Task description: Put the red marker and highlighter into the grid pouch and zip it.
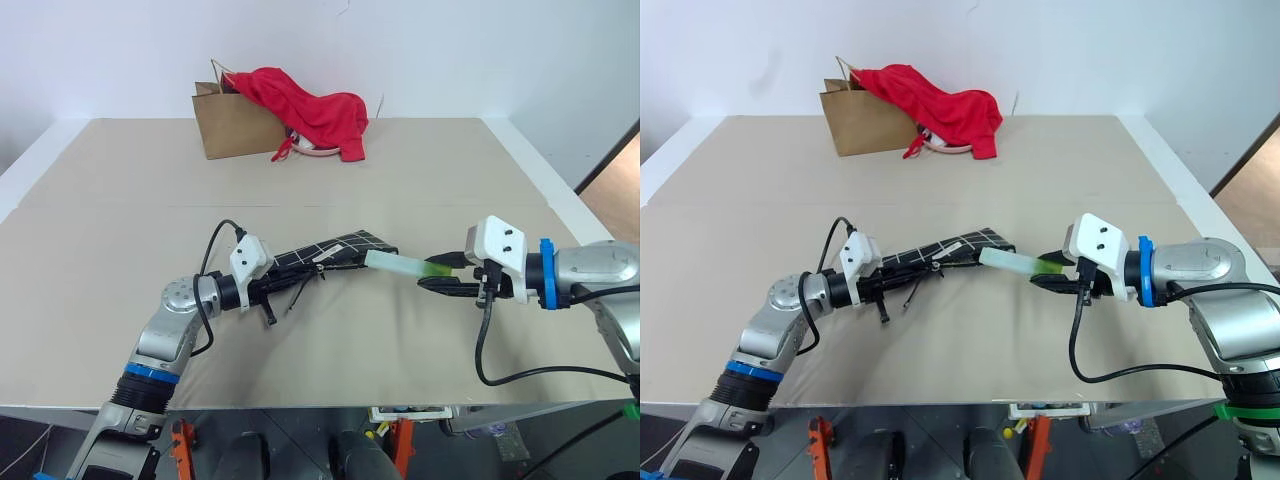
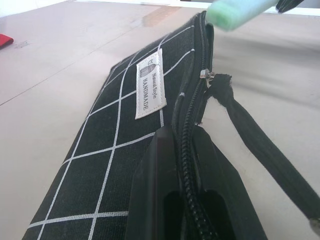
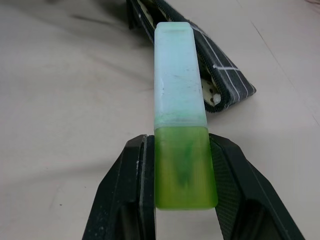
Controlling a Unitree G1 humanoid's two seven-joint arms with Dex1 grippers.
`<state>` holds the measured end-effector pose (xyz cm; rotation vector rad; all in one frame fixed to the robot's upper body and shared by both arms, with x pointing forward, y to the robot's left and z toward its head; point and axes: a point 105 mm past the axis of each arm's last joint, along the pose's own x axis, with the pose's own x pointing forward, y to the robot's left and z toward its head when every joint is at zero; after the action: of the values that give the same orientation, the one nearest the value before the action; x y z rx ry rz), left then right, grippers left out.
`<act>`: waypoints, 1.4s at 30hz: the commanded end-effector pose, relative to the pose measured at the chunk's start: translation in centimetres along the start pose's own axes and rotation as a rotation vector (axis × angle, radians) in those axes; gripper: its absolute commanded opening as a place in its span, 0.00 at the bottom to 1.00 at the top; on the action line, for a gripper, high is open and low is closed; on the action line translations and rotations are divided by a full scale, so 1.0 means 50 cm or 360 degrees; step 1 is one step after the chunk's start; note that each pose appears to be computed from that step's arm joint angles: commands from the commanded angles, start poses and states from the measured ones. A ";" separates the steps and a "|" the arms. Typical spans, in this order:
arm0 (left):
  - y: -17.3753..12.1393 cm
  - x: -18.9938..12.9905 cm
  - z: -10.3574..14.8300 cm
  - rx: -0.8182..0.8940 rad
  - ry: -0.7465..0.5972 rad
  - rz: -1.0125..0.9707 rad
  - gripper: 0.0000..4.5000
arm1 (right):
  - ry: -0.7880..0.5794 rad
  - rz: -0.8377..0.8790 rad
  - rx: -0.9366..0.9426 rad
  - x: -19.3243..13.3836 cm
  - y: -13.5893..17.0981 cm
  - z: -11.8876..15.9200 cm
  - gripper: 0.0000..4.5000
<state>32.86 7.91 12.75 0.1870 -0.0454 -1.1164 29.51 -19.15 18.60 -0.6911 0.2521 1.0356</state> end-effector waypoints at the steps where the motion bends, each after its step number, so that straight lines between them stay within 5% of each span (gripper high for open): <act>1: 0.004 0.001 0.027 0.0073 -0.0056 -0.0005 0.00 | 0.0045 -0.0039 -0.0075 -0.011 -0.010 0.001 0.25; 15: 0.007 0.001 0.029 0.0077 -0.0053 -0.0012 0.00 | 0.0022 -0.0050 -0.0108 0.037 -0.032 0.006 0.25; 28: 0.009 0.003 0.029 0.0079 -0.0062 0.0001 0.00 | -0.0120 0.0233 -0.0486 0.183 0.028 0.123 0.25; 31: 0.009 0.003 0.029 0.0078 -0.0064 0.0003 0.00 | -0.0166 0.0259 -0.0516 0.203 0.036 0.142 0.58; 36: 0.008 0.003 0.029 0.0078 -0.0068 0.0010 0.00 | -0.0127 0.0184 -0.0549 0.208 0.020 0.132 0.98; 42: 0.006 0.004 0.028 0.0065 -0.0074 0.0009 0.00 | -0.0084 0.0062 -0.0513 0.173 -0.016 0.113 0.98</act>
<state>33.25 7.93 13.10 0.1887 -0.0618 -1.1076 33.46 -8.75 17.08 -0.9405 0.1041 1.2029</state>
